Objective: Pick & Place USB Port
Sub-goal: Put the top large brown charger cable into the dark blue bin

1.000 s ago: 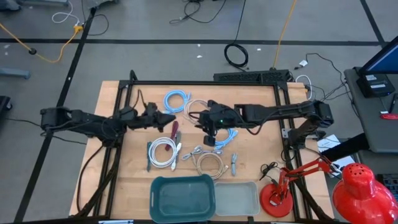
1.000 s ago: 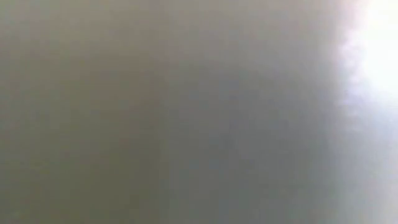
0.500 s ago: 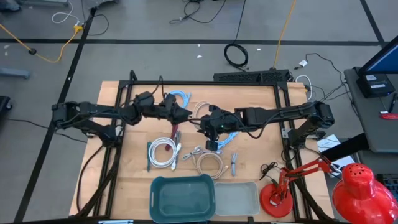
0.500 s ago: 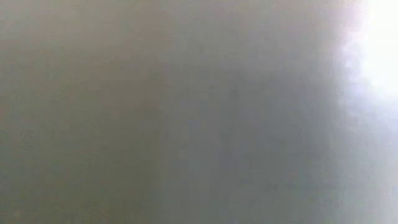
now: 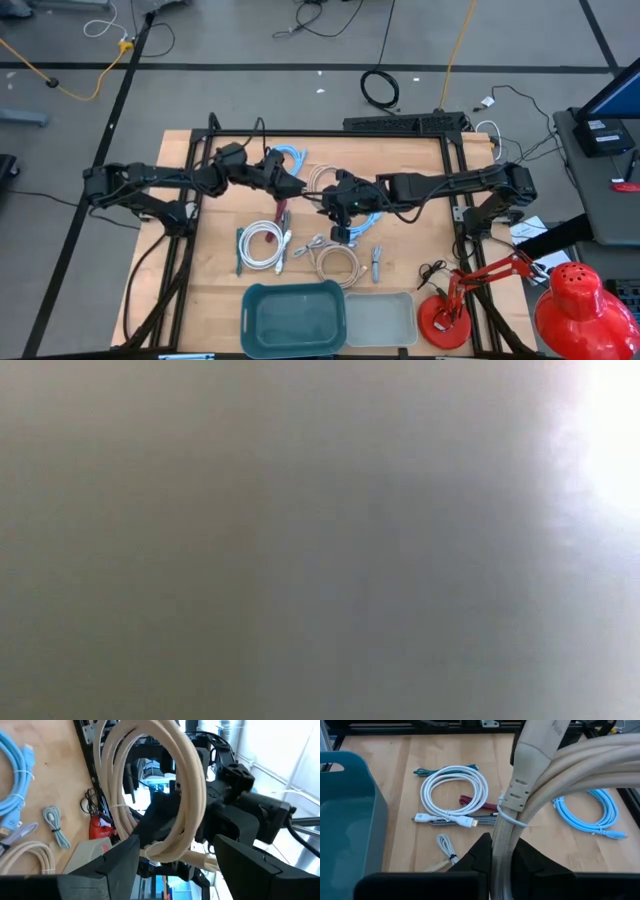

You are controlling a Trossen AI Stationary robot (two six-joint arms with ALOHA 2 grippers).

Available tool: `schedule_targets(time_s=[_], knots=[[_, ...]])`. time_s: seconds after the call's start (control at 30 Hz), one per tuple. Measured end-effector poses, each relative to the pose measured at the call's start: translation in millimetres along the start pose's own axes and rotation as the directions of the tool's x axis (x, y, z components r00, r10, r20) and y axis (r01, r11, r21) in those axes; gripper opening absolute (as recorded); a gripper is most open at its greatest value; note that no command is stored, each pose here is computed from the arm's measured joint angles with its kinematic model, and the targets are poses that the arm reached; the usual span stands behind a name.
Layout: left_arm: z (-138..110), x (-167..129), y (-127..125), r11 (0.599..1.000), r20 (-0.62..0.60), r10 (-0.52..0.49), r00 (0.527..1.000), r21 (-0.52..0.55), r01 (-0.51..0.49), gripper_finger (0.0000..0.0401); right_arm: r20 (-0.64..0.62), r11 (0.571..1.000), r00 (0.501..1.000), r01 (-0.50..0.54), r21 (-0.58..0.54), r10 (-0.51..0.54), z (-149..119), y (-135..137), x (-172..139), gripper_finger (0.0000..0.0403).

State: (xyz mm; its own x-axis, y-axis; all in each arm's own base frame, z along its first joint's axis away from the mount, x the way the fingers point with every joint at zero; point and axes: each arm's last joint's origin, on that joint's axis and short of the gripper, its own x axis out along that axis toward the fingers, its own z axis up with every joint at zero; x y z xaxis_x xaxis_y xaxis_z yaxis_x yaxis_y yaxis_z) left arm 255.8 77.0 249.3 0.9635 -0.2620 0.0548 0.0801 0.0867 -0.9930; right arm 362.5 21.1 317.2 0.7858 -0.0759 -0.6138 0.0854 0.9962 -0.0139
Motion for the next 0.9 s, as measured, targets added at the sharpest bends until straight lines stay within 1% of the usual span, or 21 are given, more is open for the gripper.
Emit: schedule_targets(time_s=[0.1,0.27,0.33,0.5,0.57,0.7,0.83,0.9], knots=[[3,-2,-1,1.0,0.0,-0.002,1.0,0.004,0.002,0.0262,0.004,1.0,1.0,-0.001,0.001,0.001,0,0,0,0.0026],[6,1,-9,0.999,-0.008,-0.022,1.0,0.033,0.022,0.0262,0.014,1.0,1.0,-0.003,0.009,0.002,1,1,0,0.0026],[8,2,-11,0.999,-0.011,-0.003,1.0,0.039,0.003,0.0262,0.014,1.0,1.0,-0.003,0.01,0.002,1,1,0,0.0026],[10,6,-10,0.994,-0.03,0.097,0.995,0.05,-0.095,0.0262,0.016,1.0,1.0,-0.003,0.011,0.002,2,0,0,0.0026],[12,7,-13,0.991,-0.029,0.117,0.993,0.066,-0.115,0.0262,0.016,1.0,1.0,-0.002,0.011,0.002,2,0,0,0.0026],[22,7,-17,0.988,0.013,0.12,0.993,0.097,-0.121,0.0262,0.016,0.999,1.0,-0.003,0.035,0.002,1,1,1,0.0026],[32,6,-31,0.987,0.03,0.089,0.996,0.133,-0.092,0.0262,0.001,0.998,1.0,-0.001,0.058,0.001,-4,0,3,0.0026],[34,7,-35,0.984,0.028,0.107,0.994,0.139,-0.11,0.0262,0.0,0.998,1.0,-0.001,0.061,0.001,-5,0,3,0.0026]])
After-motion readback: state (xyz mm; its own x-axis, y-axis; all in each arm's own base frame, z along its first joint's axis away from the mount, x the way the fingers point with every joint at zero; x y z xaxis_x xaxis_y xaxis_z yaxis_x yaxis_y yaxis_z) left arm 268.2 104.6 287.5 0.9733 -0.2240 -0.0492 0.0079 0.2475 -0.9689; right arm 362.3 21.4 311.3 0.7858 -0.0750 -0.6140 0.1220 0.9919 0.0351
